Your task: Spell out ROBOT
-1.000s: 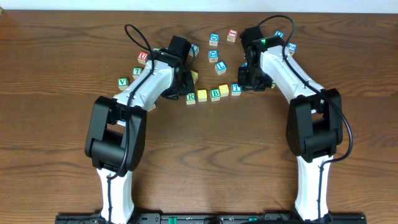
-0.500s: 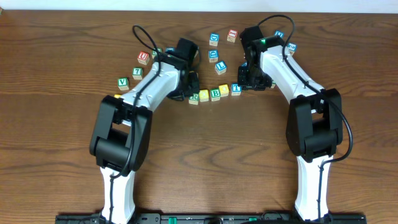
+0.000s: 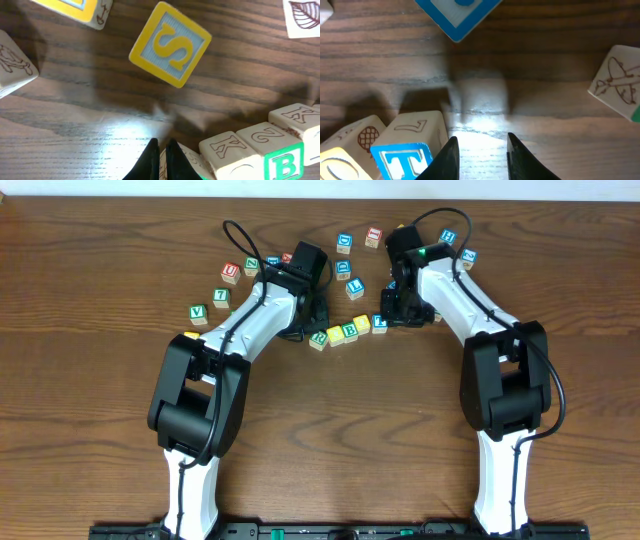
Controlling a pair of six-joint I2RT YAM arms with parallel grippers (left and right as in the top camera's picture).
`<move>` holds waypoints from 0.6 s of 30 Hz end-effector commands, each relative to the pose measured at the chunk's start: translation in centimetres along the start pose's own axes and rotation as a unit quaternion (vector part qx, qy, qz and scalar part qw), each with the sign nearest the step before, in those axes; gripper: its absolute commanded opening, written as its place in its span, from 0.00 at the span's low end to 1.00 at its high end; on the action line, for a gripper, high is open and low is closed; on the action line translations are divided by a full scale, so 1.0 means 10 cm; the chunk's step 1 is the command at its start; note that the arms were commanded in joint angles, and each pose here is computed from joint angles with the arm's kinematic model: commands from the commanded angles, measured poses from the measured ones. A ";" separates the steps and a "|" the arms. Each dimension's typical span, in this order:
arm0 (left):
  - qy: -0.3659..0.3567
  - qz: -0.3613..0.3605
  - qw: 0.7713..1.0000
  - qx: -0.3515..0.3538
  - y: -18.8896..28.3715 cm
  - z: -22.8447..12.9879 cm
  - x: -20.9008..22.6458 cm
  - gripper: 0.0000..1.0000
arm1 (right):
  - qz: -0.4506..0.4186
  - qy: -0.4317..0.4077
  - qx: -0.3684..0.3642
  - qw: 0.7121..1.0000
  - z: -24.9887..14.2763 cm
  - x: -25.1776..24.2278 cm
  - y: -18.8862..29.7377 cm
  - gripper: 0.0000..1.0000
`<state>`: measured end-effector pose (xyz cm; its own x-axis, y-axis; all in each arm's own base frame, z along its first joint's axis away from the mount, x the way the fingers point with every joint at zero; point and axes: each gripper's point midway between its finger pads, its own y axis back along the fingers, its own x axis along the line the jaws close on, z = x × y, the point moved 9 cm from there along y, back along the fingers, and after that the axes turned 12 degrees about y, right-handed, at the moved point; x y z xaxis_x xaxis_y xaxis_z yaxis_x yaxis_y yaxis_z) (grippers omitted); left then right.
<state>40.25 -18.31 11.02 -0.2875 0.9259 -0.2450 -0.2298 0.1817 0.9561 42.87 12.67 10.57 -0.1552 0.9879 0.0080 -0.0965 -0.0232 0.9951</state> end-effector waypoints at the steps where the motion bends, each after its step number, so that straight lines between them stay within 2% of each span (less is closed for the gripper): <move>1: 0.010 0.011 1.000 0.006 -0.08 -0.02 0.05 0.08 | 0.007 0.016 -0.014 1.000 0.01 0.01 0.07 0.23; 8: 0.034 0.018 0.999 0.000 0.02 0.11 0.22 0.08 | 0.013 0.025 -0.037 0.999 0.13 -0.05 0.19 0.24; 14: 0.049 0.051 0.997 0.033 0.06 0.06 0.39 0.07 | 0.013 0.023 -0.033 0.999 0.12 -0.06 0.20 0.25; 18: 0.024 0.022 0.998 0.049 0.05 0.02 0.31 0.07 | 0.013 0.023 -0.032 0.999 0.12 -0.06 0.20 0.27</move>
<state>39.87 -14.39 10.58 -0.3892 0.9058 -0.1677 -0.1338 0.1245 0.9832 43.50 12.26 11.15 -0.1923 0.9811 0.0214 -0.1149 -0.0442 0.9924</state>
